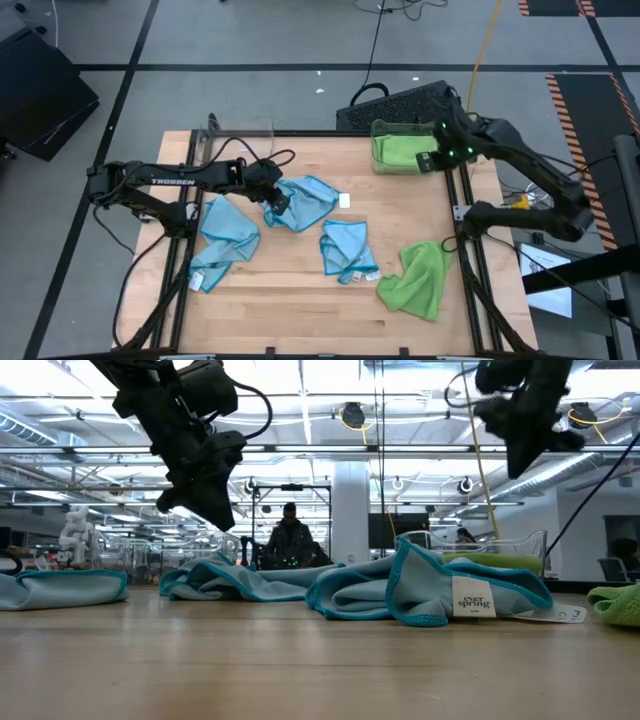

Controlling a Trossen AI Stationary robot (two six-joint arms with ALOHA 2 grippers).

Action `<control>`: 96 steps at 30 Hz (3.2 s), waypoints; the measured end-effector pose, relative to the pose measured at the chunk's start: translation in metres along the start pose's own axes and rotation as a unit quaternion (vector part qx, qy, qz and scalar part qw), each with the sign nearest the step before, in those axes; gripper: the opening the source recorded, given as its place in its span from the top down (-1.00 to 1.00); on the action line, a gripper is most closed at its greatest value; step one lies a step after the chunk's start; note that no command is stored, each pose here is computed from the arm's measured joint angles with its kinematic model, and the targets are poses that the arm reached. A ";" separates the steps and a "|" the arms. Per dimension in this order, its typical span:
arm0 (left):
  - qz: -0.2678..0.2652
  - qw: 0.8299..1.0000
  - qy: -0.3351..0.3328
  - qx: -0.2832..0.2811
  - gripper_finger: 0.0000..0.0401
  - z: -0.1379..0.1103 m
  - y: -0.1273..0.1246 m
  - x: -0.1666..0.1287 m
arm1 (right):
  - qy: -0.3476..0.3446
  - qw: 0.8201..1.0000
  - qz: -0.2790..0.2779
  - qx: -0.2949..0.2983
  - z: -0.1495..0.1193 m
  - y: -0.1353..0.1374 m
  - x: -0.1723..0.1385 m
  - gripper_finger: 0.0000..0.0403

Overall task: Sort microfiber towel by color & place in baskets
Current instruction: Fold the green towel

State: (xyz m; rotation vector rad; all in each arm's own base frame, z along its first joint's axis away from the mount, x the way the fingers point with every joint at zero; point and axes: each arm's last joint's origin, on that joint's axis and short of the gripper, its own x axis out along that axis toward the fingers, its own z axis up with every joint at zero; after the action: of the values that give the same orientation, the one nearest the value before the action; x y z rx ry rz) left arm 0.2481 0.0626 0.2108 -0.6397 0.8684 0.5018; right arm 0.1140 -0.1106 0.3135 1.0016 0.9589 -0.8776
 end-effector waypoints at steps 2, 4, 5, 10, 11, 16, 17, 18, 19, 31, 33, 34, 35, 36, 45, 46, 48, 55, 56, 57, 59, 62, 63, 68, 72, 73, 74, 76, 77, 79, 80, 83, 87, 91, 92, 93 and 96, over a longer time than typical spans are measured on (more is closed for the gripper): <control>-0.004 1.000 0.002 0.011 0.70 0.000 0.000 0.000 | 0.020 0.999 0.017 0.026 -0.013 0.005 -0.005 0.96; -0.012 1.000 0.008 0.021 0.70 -0.001 -0.001 0.000 | 0.042 0.998 0.022 0.051 -0.024 0.009 -0.008 0.96; -0.017 0.999 0.010 0.026 0.70 -0.001 -0.001 0.000 | 0.052 0.997 0.024 0.058 -0.029 0.012 -0.009 0.96; -0.039 0.998 0.023 0.039 0.70 -0.002 -0.002 0.000 | 0.082 0.994 0.025 0.069 -0.047 0.029 -0.008 0.96; -0.044 0.998 0.026 0.040 0.70 -0.002 -0.003 0.000 | 0.084 0.994 0.025 0.068 -0.050 0.032 -0.007 0.96; -0.062 0.996 0.041 0.057 0.70 -0.008 -0.011 0.000 | 0.113 0.992 0.029 0.050 -0.068 0.052 -0.004 0.96; -0.066 0.995 0.045 0.062 0.70 -0.010 -0.014 -0.001 | 0.120 0.991 0.028 0.042 -0.072 0.055 -0.003 0.96; -0.069 0.994 0.049 0.067 0.70 -0.013 -0.016 -0.001 | 0.126 0.991 0.028 0.034 -0.075 0.059 -0.002 0.96; -0.071 0.993 0.054 0.072 0.70 -0.015 -0.019 -0.001 | 0.133 0.990 0.028 0.027 -0.079 0.062 -0.001 0.96; -0.076 0.988 0.087 0.104 0.70 -0.050 -0.047 -0.003 | 0.204 0.956 0.063 -0.202 -0.120 0.083 0.003 0.79; -0.078 0.989 0.092 0.085 0.70 -0.054 -0.051 -0.004 | 0.208 0.942 0.070 -0.254 -0.127 0.082 0.009 0.67; -0.078 0.990 0.094 0.072 0.70 -0.056 -0.053 -0.004 | 0.210 0.935 0.072 -0.277 -0.132 0.081 0.014 0.60; -0.080 0.990 0.096 0.058 0.70 -0.058 -0.055 -0.005 | 0.212 0.928 0.076 -0.298 -0.136 0.080 0.019 0.53; -0.082 0.991 0.098 0.044 0.70 -0.060 -0.058 -0.005 | 0.212 0.921 0.083 -0.317 -0.141 0.079 0.024 0.46; -0.154 0.985 0.066 -0.046 0.70 -0.079 -0.094 -0.015 | 0.271 0.857 0.122 -0.422 -0.184 0.046 0.079 0.11; -0.159 0.984 0.055 -0.052 0.70 -0.081 -0.098 -0.017 | 0.270 0.851 0.128 -0.431 -0.187 0.042 0.084 0.11; -0.166 0.983 0.034 -0.066 0.70 -0.085 -0.105 -0.020 | 0.267 0.843 0.141 -0.445 -0.192 0.035 0.095 0.12; -0.156 0.983 -0.030 -0.093 0.70 -0.088 -0.124 -0.038 | 0.263 0.828 0.168 -0.466 -0.204 0.020 0.118 0.18; -0.153 0.983 -0.037 -0.093 0.70 -0.087 -0.127 -0.039 | 0.261 0.826 0.170 -0.470 -0.206 0.019 0.119 0.19; -0.152 0.983 -0.045 -0.093 0.70 -0.086 -0.130 -0.041 | 0.257 0.823 0.173 -0.477 -0.206 0.019 0.120 0.21; -0.145 0.984 -0.055 -0.090 0.70 -0.081 -0.135 -0.043 | 0.243 0.820 0.174 -0.487 -0.208 0.019 0.122 0.27; -0.141 0.984 -0.066 -0.083 0.70 -0.073 -0.145 -0.044 | 0.237 0.810 0.191 -0.501 -0.210 0.020 0.122 0.46; -0.138 0.985 -0.068 -0.078 0.70 -0.071 -0.149 -0.043 | 0.243 0.805 0.199 -0.503 -0.211 0.021 0.121 0.57; -0.131 0.986 -0.083 -0.054 0.70 -0.054 -0.167 -0.035 | 0.274 0.794 0.227 -0.493 -0.217 0.024 0.118 0.95; -0.128 0.986 -0.099 -0.025 0.70 -0.033 -0.184 -0.025 | 0.278 0.800 0.240 -0.474 -0.219 0.028 0.114 0.99; -0.133 0.986 -0.101 -0.014 0.70 -0.026 -0.190 -0.022 | 0.275 0.801 0.250 -0.469 -0.219 0.031 0.111 0.99; -0.141 0.985 -0.105 0.000 0.70 -0.019 -0.195 -0.021 | 0.270 0.802 0.262 -0.464 -0.218 0.035 0.107 0.99; -0.153 0.982 -0.107 0.037 0.70 -0.005 -0.206 -0.017 | 0.261 0.803 0.281 -0.457 -0.216 0.044 0.098 0.99; -0.160 0.979 -0.109 0.056 0.70 0.002 -0.212 -0.015 | 0.252 0.805 0.284 -0.455 -0.214 0.047 0.093 0.99; -0.171 0.974 -0.117 0.089 0.70 0.017 -0.223 -0.012 | 0.232 0.814 0.282 -0.452 -0.210 0.053 0.083 0.99; -0.175 0.971 -0.125 0.104 0.70 0.024 -0.228 -0.011 | 0.216 0.818 0.282 -0.452 -0.207 0.057 0.075 0.99; -0.182 0.961 -0.152 0.140 0.66 0.046 -0.239 -0.009 | 0.169 0.830 0.259 -0.463 -0.198 0.064 0.054 1.00; -0.179 0.950 -0.186 0.175 0.46 0.070 -0.247 -0.009 | 0.088 0.849 0.226 -0.469 -0.183 0.072 0.021 1.00; -0.181 0.940 -0.215 0.193 0.15 0.087 -0.254 -0.013 | 0.020 0.856 0.210 -0.472 -0.170 0.077 -0.012 1.00; -0.180 0.938 -0.220 0.197 0.08 0.091 -0.254 -0.015 | 0.007 0.856 0.208 -0.474 -0.167 0.077 -0.019 1.00; -0.182 0.936 -0.225 0.200 0.01 0.093 -0.256 -0.016 | -0.007 0.854 0.207 -0.477 -0.164 0.078 -0.026 1.00; -0.186 0.931 -0.239 0.202 -0.16 0.100 -0.258 -0.021 | -0.042 0.851 0.194 -0.486 -0.156 0.077 -0.044 1.00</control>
State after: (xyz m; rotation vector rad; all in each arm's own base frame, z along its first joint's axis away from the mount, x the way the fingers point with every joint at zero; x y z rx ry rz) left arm 0.4548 -0.0538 0.3555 -0.2677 0.3530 0.1126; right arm 0.1334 0.0661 0.3386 0.2382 0.9107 -0.0251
